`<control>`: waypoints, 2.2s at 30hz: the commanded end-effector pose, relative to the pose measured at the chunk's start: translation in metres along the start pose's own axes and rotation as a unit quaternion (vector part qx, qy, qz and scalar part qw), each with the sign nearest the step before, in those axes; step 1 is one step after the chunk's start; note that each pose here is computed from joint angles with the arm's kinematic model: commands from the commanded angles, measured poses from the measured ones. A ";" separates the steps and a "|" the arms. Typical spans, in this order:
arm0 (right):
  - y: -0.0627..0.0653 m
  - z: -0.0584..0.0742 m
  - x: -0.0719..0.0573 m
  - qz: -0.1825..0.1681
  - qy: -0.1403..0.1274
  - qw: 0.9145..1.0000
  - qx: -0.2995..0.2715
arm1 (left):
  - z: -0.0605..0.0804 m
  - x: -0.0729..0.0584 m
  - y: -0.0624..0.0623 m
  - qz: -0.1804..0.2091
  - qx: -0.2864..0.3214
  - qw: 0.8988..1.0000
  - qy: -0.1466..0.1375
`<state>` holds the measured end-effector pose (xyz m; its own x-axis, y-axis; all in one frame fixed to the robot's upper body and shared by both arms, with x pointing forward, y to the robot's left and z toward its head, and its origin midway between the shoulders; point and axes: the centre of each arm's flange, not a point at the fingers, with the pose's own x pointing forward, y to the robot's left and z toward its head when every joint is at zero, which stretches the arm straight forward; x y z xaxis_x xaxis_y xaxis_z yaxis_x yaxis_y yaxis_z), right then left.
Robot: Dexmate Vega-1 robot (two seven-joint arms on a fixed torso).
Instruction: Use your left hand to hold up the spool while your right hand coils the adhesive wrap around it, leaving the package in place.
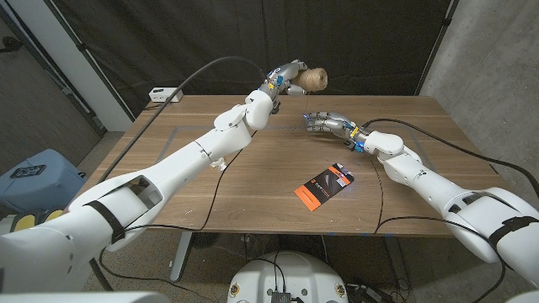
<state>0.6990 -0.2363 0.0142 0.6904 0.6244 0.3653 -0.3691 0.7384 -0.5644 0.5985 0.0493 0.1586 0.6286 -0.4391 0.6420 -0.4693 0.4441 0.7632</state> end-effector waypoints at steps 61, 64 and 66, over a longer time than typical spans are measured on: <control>0.040 0.020 0.030 -0.031 0.003 0.999 -0.017 | 0.006 0.011 -0.001 0.001 -0.044 0.999 0.015; 0.041 0.020 0.029 -0.035 0.005 0.999 -0.020 | 0.007 0.011 -0.002 -0.001 -0.045 0.999 0.012; 0.041 0.021 0.029 -0.039 0.006 0.999 -0.021 | 0.006 0.011 -0.002 0.002 -0.046 0.999 0.014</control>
<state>0.6944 -0.1840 0.0180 0.7075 0.5865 0.3943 -0.3139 0.7607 -0.5682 0.6017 0.0394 0.1657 0.6479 -0.4148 0.6389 -0.4159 0.5101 0.7529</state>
